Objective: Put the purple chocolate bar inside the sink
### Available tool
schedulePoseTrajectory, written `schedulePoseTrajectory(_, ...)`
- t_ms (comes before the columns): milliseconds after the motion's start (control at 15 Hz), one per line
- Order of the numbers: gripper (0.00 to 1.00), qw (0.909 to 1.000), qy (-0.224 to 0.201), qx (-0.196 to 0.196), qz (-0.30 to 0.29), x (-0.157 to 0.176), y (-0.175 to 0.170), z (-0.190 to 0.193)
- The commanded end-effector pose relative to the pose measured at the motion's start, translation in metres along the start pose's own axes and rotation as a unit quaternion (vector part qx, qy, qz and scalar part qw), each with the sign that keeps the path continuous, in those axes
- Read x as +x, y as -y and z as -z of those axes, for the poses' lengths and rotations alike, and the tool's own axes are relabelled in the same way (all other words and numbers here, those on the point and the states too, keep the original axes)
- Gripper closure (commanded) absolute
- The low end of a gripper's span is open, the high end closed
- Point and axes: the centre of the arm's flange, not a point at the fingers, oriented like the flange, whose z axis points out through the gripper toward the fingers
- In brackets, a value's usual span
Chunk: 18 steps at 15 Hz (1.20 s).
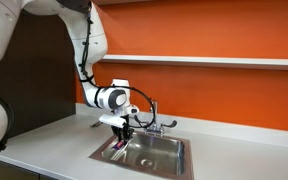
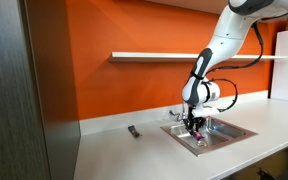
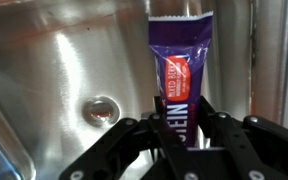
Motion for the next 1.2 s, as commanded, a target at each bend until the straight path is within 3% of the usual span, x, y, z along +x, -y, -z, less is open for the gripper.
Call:
schedulePoseTrajectory(0, 0.88, 0.9998, -0.007, 0.016, -0.012, 0.017, -0.022, -0.017)
schedulePoseTrajectory(467, 0.88, 0.9995, 0.008, 0.026, -0.018, 0.040, -0.041, -0.060)
schedulePoseTrajectory(1133, 0.88, 0.9985, 0.032, 0.042, -0.015, 0.061, -0.042, -0.130)
